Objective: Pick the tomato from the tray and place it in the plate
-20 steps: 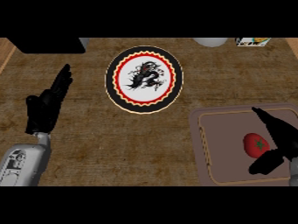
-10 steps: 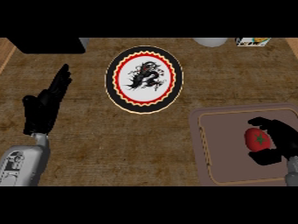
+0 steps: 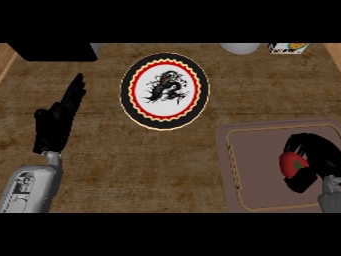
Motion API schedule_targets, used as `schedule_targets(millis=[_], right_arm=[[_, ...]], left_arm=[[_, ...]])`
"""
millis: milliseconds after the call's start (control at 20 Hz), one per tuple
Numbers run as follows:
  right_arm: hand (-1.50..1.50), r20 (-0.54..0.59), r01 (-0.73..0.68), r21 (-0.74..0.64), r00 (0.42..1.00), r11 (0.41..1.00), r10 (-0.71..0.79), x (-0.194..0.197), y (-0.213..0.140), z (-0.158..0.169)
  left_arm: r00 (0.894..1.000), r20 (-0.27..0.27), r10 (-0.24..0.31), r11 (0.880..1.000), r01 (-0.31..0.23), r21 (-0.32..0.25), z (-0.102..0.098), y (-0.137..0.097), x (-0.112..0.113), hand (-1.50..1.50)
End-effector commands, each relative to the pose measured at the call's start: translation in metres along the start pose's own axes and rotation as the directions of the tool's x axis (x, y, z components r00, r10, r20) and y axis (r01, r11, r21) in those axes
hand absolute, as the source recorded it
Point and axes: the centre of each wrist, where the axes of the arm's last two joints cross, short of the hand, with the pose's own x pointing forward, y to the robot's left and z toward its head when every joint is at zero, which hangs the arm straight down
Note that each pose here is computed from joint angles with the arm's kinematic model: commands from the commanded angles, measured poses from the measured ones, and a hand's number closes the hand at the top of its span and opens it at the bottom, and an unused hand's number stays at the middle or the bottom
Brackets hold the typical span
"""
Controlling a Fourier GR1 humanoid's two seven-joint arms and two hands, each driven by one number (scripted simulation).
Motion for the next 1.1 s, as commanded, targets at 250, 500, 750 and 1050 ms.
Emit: schedule_targets(millis=[250,500,750,1050], right_arm=[[1.50,-0.001,-0.046,-0.116,0.999,0.992,0.047,0.034,-0.010,-0.026],[1.50,0.157,0.090,-0.377,0.987,0.922,-0.033,0.073,-0.041,-0.015],[1.50,0.333,0.202,-0.530,0.943,0.824,-0.017,0.100,-0.044,0.012],[1.50,0.541,0.318,-0.493,0.841,0.810,0.000,0.146,-0.079,0.033]], left_arm=[[1.000,0.010,0.000,1.000,0.000,-0.008,0.006,0.014,0.006,0.00],[1.000,-0.001,-0.001,1.000,0.001,-0.008,0.005,0.005,-0.008,0.00],[1.000,0.011,-0.010,1.000,0.010,-0.009,0.013,0.004,0.000,0.00],[1.000,-0.002,0.013,1.000,-0.013,-0.005,0.001,0.003,-0.003,0.00]])
